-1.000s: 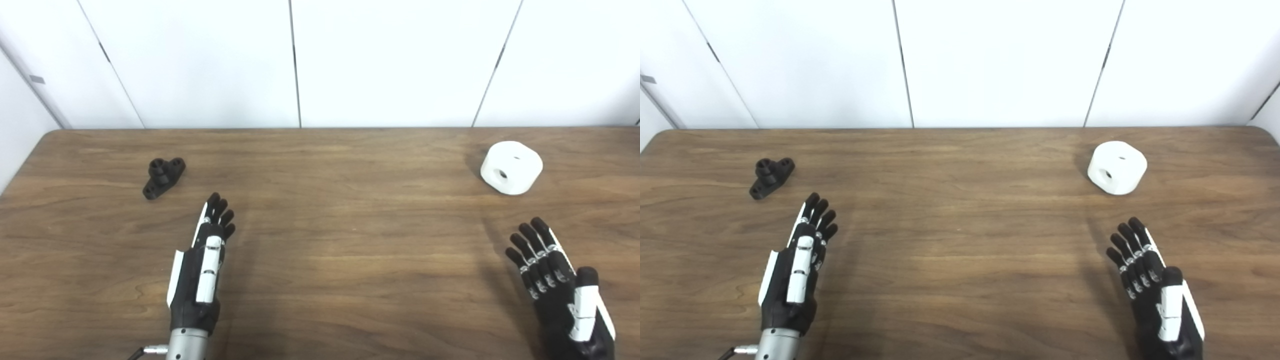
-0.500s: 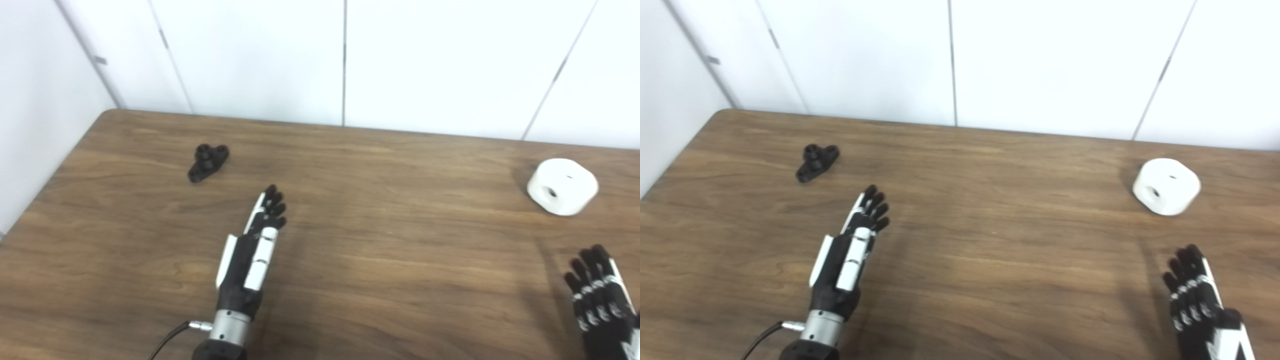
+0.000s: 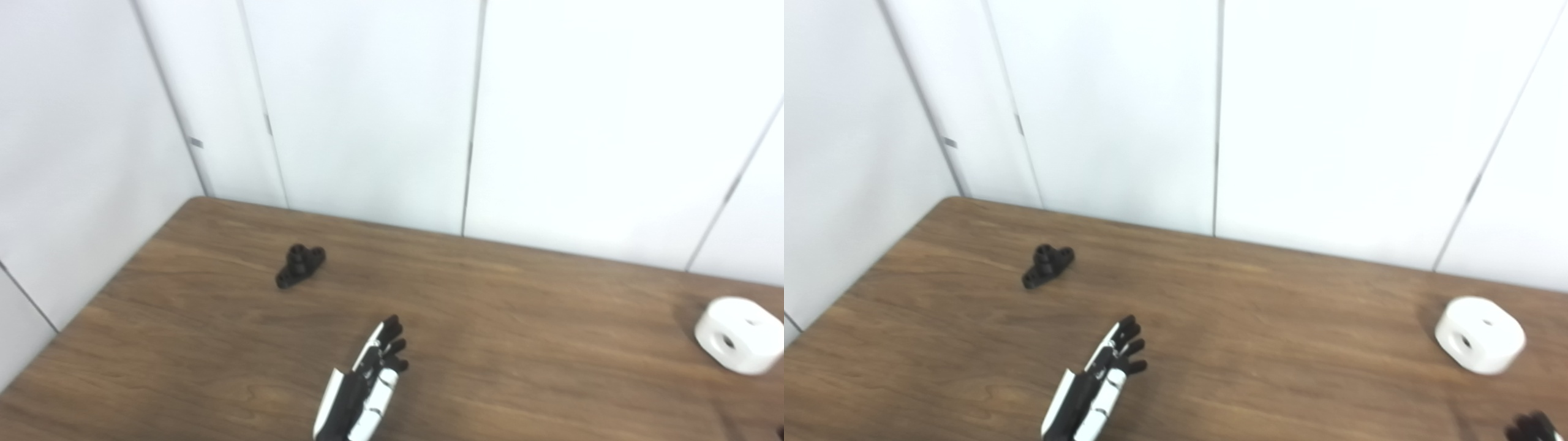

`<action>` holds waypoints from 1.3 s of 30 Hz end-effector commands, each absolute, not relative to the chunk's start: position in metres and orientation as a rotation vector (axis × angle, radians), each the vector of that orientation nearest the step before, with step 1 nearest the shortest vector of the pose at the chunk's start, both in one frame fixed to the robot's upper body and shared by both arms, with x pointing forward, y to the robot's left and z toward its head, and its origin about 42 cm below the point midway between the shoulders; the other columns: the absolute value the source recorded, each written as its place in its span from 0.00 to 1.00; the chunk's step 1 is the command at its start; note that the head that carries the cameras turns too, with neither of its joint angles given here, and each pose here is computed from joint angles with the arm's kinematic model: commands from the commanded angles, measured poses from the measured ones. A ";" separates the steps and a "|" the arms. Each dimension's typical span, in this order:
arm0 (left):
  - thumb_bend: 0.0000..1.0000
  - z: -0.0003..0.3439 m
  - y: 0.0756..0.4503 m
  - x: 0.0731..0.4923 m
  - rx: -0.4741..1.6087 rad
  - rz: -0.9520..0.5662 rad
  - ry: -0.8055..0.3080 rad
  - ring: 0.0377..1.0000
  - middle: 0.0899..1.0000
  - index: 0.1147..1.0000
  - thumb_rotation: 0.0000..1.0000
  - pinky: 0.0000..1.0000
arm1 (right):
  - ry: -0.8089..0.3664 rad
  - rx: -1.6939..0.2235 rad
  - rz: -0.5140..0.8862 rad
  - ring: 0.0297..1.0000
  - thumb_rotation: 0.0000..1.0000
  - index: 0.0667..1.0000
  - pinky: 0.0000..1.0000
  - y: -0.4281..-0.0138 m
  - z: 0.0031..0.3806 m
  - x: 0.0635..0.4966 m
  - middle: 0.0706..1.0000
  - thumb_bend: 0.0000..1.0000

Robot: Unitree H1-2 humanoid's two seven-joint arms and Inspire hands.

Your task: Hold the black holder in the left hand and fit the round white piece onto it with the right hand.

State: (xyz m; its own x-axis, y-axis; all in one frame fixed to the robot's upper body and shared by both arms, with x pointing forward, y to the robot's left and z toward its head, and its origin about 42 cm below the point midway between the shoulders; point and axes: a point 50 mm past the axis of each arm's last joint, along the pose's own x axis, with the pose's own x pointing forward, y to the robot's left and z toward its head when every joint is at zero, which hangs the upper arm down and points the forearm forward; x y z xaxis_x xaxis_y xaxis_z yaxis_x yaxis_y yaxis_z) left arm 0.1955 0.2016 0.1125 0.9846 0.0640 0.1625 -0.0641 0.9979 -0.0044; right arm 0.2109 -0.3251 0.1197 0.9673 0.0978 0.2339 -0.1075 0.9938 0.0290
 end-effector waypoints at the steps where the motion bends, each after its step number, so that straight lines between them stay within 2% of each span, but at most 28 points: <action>1: 0.33 0.089 0.193 0.143 -0.037 0.128 -0.050 0.93 0.96 0.97 0.73 0.86 | -0.125 0.064 0.067 1.00 1.00 1.00 1.00 -0.338 0.081 0.202 1.00 0.63; 13: 0.32 0.092 0.189 0.144 -0.036 0.132 -0.051 0.93 0.95 0.98 0.72 0.89 | -0.127 0.062 0.084 1.00 1.00 1.00 1.00 -0.341 0.085 0.206 1.00 0.62; 16: 0.36 0.094 0.190 0.143 -0.021 0.133 -0.042 0.94 0.96 0.98 0.75 0.88 | -0.124 0.055 0.084 1.00 1.00 1.00 1.00 -0.340 0.088 0.205 1.00 0.62; 25: 0.41 0.098 0.194 0.142 0.013 0.142 -0.042 0.94 0.96 0.98 0.73 0.88 | -0.125 0.037 0.097 1.00 1.00 1.00 1.00 -0.337 0.094 0.202 1.00 0.61; 29: 0.39 0.106 0.197 0.144 0.059 0.143 -0.059 0.94 0.96 0.98 0.68 0.87 | -0.124 0.038 0.092 1.00 1.00 1.00 1.00 -0.336 0.097 0.202 0.99 0.61; 31: 0.38 0.115 0.199 0.145 0.111 0.148 -0.071 0.93 0.95 0.97 0.61 0.85 | -0.126 0.038 0.093 1.00 1.00 1.00 1.00 -0.335 0.097 0.201 0.99 0.60; 33: 0.37 0.132 0.202 0.146 0.164 0.165 -0.083 0.91 0.93 0.96 0.48 0.81 | -0.128 0.041 0.095 1.00 1.00 1.00 1.00 -0.334 0.099 0.201 1.00 0.61; 36: 0.43 0.152 0.210 0.148 0.189 0.179 -0.113 0.92 0.93 0.96 0.32 0.85 | -0.130 0.052 0.092 1.00 1.00 1.00 1.00 -0.329 0.100 0.200 0.98 0.62; 39: 0.53 0.169 0.221 0.154 0.257 0.209 -0.148 0.90 0.93 0.95 0.23 0.86 | -0.129 0.053 0.101 1.00 1.00 1.00 1.00 -0.324 0.102 0.200 0.99 0.62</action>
